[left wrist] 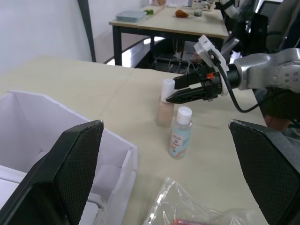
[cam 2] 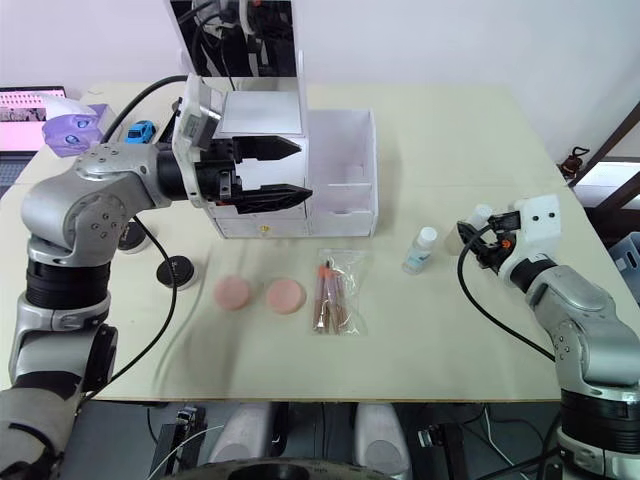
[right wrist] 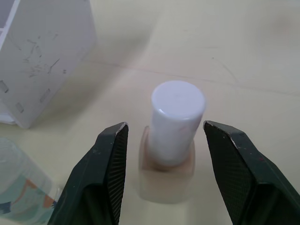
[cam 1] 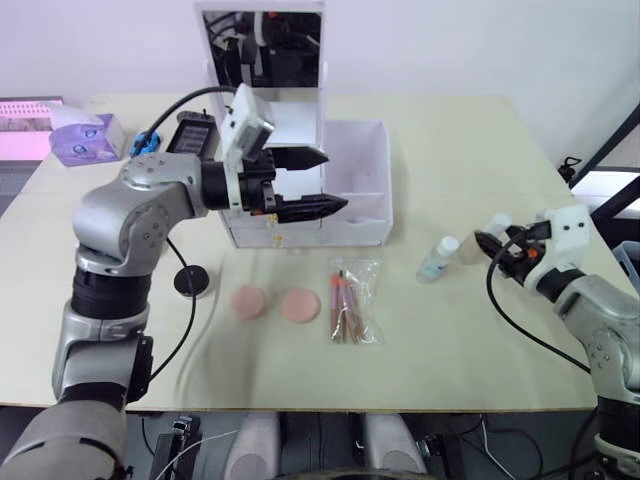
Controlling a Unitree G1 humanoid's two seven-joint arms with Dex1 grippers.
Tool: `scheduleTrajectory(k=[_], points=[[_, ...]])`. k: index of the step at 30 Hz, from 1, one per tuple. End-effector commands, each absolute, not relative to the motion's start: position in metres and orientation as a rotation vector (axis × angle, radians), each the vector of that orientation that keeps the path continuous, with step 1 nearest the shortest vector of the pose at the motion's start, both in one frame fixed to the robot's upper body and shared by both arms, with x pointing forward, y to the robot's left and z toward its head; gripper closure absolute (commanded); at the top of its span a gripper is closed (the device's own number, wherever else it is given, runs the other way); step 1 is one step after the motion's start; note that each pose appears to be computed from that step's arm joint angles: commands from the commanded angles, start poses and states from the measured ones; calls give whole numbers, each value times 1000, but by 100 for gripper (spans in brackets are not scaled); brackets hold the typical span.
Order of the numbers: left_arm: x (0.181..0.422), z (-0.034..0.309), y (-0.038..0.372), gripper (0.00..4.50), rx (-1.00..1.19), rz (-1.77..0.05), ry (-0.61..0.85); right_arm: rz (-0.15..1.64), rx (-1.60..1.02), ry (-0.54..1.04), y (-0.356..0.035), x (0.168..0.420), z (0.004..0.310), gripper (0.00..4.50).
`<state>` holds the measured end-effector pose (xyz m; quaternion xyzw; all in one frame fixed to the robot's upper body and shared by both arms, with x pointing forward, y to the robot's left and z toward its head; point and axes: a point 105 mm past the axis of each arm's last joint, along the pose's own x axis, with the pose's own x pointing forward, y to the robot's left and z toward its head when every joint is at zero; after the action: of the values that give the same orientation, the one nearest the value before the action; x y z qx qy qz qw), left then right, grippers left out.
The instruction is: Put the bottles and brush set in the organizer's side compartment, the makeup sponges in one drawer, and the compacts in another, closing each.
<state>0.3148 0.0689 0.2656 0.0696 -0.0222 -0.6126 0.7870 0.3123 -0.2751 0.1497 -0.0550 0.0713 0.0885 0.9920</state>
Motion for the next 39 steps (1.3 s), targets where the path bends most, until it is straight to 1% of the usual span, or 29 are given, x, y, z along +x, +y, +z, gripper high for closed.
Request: scheduleTrajectory(k=[1,3,5,6,11,16,18,20,22,24,27,30,32,36,39], points=[[314,276,69,0,193,-1311,-95,168,-125,86,-275,314,159,207],[314,270,68,0,257,-1310,-78,156,-105,54,-275,315,161,270],[313,270,67,0,255,-1318,-75,155,-105,49,-276,314,159,363],[312,271,67,0,249,-1321,-76,149,-109,48,-277,313,158,374],[312,273,66,0,232,-1333,-71,151,-122,22,-276,312,160,374],[312,274,68,0,220,-1337,-68,233,-117,-80,-265,306,196,374],[310,278,72,0,194,-1364,-92,345,-129,-161,-245,304,233,374],[307,280,74,0,169,-1385,-100,407,-147,-187,-235,303,250,374],[306,278,78,0,164,-1388,-96,555,-176,-199,-209,304,273,374],[309,274,82,0,165,-1373,-86,678,-197,-200,-190,304,290,374],[312,267,86,0,183,-1350,-66,822,-237,-196,-168,315,305,374],[311,270,89,0,157,-1343,-81,957,-259,-171,-147,324,306,374],[310,272,93,0,140,-1331,-84,1044,-302,-133,-132,333,297,374],[308,265,102,0,159,-1300,-47,1086,-345,-101,-123,360,275,374],[306,261,105,0,175,-1285,-28,1117,-343,-88,-120,371,265,374]])
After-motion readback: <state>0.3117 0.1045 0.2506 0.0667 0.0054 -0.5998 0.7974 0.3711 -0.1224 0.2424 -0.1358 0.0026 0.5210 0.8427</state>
